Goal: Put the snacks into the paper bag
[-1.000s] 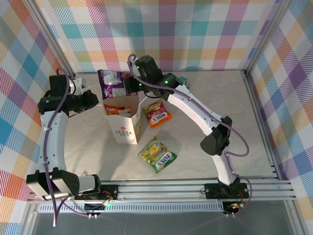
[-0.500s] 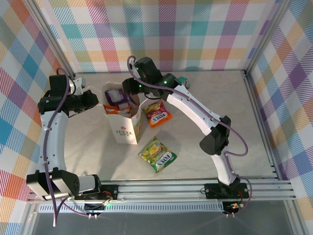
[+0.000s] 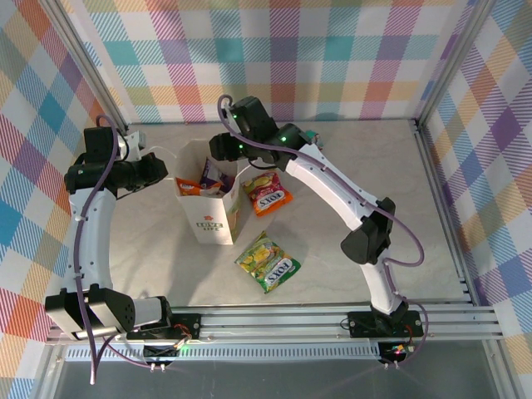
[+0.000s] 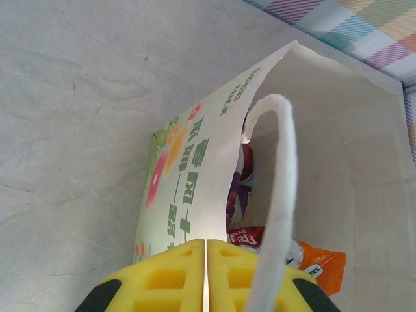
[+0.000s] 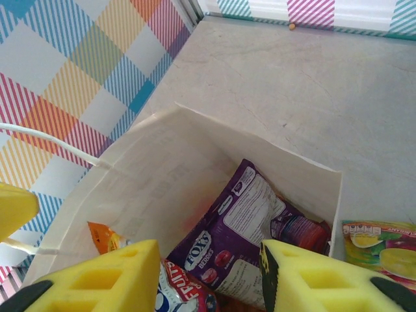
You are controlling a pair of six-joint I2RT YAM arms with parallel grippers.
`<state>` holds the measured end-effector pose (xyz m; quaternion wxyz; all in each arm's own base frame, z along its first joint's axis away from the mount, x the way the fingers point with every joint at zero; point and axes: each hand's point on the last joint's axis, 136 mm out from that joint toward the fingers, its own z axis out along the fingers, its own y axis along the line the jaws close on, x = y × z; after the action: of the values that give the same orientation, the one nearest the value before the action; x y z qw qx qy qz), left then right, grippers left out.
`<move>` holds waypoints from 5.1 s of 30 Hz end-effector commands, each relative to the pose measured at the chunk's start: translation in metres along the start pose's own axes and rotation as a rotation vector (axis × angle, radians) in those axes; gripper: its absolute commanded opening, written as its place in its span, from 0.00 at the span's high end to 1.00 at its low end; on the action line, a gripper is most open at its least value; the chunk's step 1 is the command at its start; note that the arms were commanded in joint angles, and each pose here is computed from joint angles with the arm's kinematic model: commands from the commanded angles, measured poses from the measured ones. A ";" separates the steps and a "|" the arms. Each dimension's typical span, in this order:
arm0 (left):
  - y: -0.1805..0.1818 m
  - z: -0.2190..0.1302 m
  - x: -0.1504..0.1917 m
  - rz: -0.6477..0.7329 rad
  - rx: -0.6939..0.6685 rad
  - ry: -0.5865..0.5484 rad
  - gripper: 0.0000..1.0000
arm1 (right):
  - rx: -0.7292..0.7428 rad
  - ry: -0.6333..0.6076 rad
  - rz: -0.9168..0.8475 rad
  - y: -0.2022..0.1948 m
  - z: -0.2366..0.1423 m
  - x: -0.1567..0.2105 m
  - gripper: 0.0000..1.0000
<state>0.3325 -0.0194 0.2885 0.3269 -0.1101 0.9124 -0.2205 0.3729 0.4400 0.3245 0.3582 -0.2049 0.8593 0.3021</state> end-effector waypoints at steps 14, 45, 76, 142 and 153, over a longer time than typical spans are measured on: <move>0.000 -0.008 -0.002 -0.001 0.005 -0.013 0.90 | -0.064 -0.150 -0.078 0.027 -0.098 -0.036 0.52; 0.001 -0.013 -0.007 -0.003 -0.012 -0.035 0.88 | 0.217 -0.083 0.019 -0.070 -0.160 0.051 0.41; 0.001 -0.016 -0.008 -0.021 -0.027 -0.026 0.87 | 0.346 0.142 0.264 -0.182 -0.119 0.160 0.39; 0.017 -0.018 -0.005 0.001 -0.121 -0.014 0.87 | 0.217 0.269 0.427 -0.236 0.055 0.175 0.02; 0.015 -0.019 -0.006 0.005 -0.115 -0.014 0.87 | 0.185 0.293 0.445 -0.235 0.072 0.176 0.01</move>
<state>0.3283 -0.0038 0.2939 0.3282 -0.1260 0.9200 -0.1730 0.4192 0.2844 0.0606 0.1723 -0.0198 0.9544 0.2428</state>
